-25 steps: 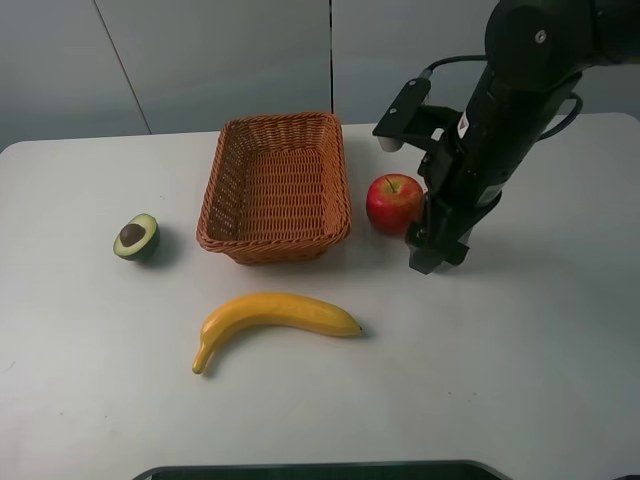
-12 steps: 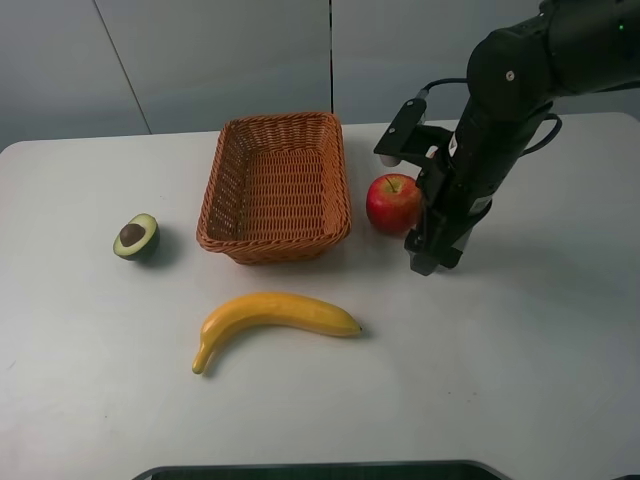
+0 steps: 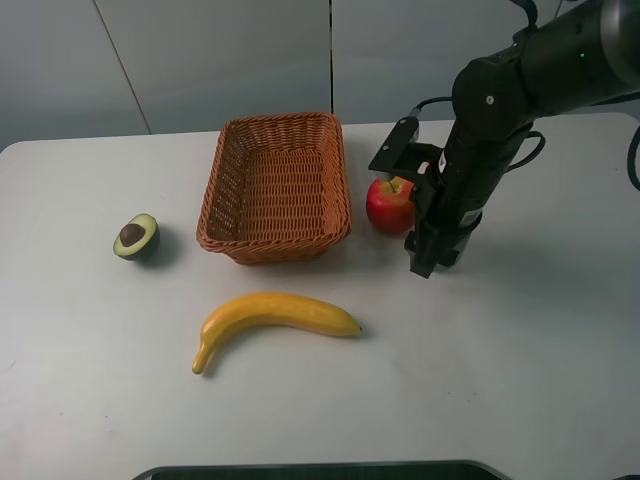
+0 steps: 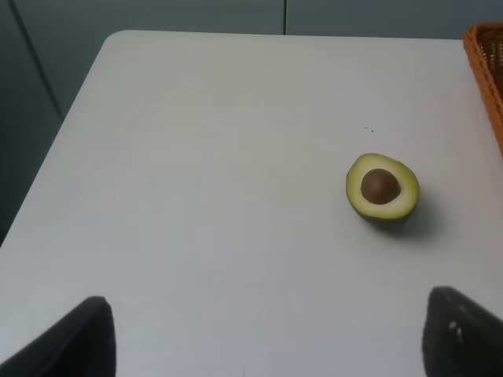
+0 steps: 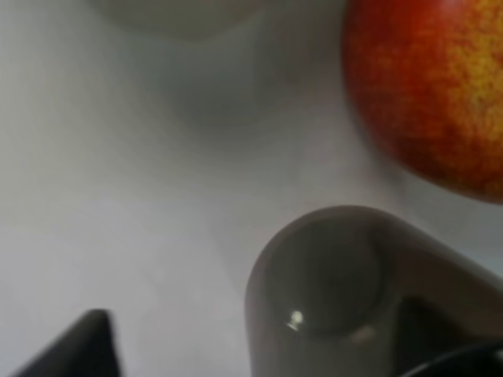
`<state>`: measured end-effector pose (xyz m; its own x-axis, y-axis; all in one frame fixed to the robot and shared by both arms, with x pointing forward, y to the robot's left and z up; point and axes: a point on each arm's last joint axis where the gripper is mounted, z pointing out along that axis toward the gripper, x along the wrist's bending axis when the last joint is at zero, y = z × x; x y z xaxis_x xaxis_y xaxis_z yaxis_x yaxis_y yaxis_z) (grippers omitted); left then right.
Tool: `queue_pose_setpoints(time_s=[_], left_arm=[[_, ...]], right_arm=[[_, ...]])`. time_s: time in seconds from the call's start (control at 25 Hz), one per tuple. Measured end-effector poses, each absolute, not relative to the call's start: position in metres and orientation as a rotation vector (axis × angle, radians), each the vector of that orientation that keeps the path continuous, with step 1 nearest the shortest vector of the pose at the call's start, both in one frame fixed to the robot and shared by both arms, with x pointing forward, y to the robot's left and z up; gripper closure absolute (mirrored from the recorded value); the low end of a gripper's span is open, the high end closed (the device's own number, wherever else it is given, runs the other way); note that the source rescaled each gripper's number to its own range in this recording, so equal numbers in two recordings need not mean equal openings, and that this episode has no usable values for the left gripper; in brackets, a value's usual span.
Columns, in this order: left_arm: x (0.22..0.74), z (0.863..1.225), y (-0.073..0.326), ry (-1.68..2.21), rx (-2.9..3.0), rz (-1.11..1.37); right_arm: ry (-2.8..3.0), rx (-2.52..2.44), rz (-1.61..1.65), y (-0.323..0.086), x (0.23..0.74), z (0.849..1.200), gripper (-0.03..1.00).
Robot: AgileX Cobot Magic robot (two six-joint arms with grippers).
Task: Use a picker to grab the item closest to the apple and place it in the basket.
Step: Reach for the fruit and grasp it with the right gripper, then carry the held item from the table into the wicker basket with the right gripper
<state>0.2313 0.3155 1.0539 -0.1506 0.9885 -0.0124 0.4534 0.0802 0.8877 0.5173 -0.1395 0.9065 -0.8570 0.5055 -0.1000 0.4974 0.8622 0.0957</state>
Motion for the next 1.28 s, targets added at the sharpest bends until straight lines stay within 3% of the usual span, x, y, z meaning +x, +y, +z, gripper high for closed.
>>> queue_pose_setpoints(time_s=[0.12, 0.16, 0.2, 0.88, 1.28], left_arm=[[0.231, 1.054, 0.316, 1.69, 1.441, 1.015], [0.231, 1.054, 0.316, 1.69, 1.441, 1.015], [0.231, 1.054, 0.316, 1.69, 1.441, 1.015], [0.231, 1.054, 0.316, 1.69, 1.441, 1.015], [0.231, 1.054, 0.316, 1.69, 1.441, 1.015]], right_arm=[[2.911, 0.787, 0.101, -0.14, 0.518, 0.907, 0.8], [2.91, 0.787, 0.103, -0.139, 0.518, 0.907, 0.92], [2.91, 0.787, 0.103, -0.139, 0.518, 0.907, 0.96], [2.905, 0.783, 0.109, -0.14, 0.518, 0.909, 0.97], [2.796, 0.835, 0.215, -0.147, 0.502, 0.979, 0.97]])
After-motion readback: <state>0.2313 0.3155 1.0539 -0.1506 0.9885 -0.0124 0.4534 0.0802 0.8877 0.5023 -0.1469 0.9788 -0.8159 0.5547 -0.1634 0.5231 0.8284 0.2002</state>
